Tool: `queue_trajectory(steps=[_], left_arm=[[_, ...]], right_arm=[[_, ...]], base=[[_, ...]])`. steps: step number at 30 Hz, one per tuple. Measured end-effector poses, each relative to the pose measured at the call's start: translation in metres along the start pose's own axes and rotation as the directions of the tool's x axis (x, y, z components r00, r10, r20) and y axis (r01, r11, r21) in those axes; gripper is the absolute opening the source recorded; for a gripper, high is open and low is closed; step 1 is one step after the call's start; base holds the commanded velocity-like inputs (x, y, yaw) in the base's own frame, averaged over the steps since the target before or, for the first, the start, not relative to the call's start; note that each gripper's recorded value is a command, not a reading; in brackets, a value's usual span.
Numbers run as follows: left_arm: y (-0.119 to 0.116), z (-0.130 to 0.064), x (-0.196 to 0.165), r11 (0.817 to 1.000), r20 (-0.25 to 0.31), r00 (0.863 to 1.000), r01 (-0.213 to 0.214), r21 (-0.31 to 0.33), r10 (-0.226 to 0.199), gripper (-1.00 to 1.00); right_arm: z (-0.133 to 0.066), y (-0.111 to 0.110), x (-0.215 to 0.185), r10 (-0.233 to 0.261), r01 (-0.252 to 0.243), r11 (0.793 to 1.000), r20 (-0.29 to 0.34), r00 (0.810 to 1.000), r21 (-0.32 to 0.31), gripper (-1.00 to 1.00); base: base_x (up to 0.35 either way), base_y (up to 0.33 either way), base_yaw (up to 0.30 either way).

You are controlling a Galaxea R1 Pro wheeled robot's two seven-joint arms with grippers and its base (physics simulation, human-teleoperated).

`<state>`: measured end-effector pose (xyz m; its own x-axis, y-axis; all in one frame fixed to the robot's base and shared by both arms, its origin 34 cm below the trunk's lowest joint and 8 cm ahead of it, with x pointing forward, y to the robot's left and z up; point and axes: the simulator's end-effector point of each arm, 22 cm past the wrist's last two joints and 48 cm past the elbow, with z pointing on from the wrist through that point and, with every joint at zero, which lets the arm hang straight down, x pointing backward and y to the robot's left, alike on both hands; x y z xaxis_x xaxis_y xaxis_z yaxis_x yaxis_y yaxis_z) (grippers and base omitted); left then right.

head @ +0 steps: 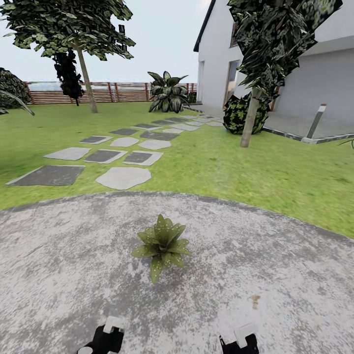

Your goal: Pick up the pesticide atomizer in the garden and spray insectifuge to fully cover both potted plants in the garden.

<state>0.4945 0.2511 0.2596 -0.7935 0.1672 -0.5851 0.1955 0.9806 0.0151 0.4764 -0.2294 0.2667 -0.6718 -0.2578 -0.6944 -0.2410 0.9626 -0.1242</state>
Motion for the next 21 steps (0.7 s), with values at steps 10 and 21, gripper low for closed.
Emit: queue_trajectory(steps=[10,21], left_arm=[[-0.003,-0.002,0.003,1.000,-0.001,1.000,0.006,0.003,-0.006,-1.00],[-0.003,-0.002,0.002,1.000,0.000,1.000,0.006,0.002,-0.006,-1.00]], right_arm=[[-0.002,-0.022,-0.001,0.004,-0.004,0.994,0.002,1.000,0.106,1.00],[-0.003,-0.017,0.003,0.008,-0.007,0.995,-0.010,1.000,0.100,1.00]], base=[[0.000,0.006,-0.215],[0.000,0.274,-0.164]])
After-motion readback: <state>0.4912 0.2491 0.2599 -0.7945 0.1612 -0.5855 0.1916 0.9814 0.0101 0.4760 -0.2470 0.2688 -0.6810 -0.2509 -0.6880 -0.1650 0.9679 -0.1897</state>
